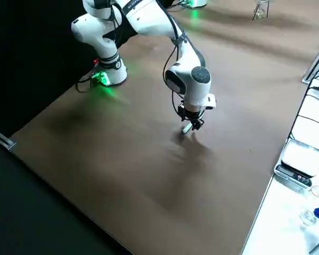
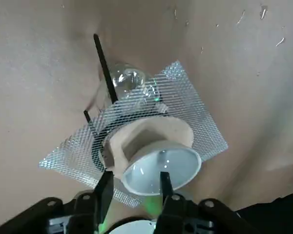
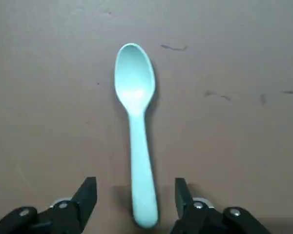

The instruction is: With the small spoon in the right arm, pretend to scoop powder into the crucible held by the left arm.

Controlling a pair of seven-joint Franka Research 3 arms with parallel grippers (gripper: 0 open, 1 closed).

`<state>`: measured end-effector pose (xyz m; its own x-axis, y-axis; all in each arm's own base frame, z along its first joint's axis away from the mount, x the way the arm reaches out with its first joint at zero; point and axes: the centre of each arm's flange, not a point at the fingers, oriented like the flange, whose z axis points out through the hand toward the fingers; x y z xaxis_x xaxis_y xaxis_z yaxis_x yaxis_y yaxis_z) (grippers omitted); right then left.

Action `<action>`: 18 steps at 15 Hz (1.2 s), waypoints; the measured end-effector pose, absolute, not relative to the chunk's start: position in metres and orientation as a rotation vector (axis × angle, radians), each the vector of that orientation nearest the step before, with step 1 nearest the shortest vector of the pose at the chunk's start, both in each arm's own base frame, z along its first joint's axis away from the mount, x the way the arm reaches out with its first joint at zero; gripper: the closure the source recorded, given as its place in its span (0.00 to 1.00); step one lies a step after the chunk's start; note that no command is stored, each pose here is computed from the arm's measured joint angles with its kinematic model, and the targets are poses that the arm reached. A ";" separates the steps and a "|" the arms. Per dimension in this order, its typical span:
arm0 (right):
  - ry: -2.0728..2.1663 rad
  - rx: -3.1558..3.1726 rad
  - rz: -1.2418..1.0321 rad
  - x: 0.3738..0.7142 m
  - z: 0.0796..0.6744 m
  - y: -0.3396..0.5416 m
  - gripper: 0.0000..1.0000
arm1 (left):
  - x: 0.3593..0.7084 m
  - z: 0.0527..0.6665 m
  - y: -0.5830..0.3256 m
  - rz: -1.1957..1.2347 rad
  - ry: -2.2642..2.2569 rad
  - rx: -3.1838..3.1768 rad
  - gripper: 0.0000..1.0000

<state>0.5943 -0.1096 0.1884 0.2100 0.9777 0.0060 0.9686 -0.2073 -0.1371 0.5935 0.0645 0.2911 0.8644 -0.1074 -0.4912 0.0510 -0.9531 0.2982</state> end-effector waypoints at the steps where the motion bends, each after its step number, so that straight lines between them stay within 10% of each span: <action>1: -1.904 -2.352 0.126 0.591 0.184 -0.109 0.27 | 0.594 0.289 0.065 -0.744 -0.041 2.736 0.56; 13: -2.011 -2.320 0.089 0.594 0.173 -0.111 0.28 | 0.597 0.283 0.065 -0.740 -0.039 2.735 0.83; 18: -2.013 -2.332 0.075 0.596 0.176 -0.118 0.58 | 0.599 0.291 0.063 -0.729 -0.041 2.736 0.93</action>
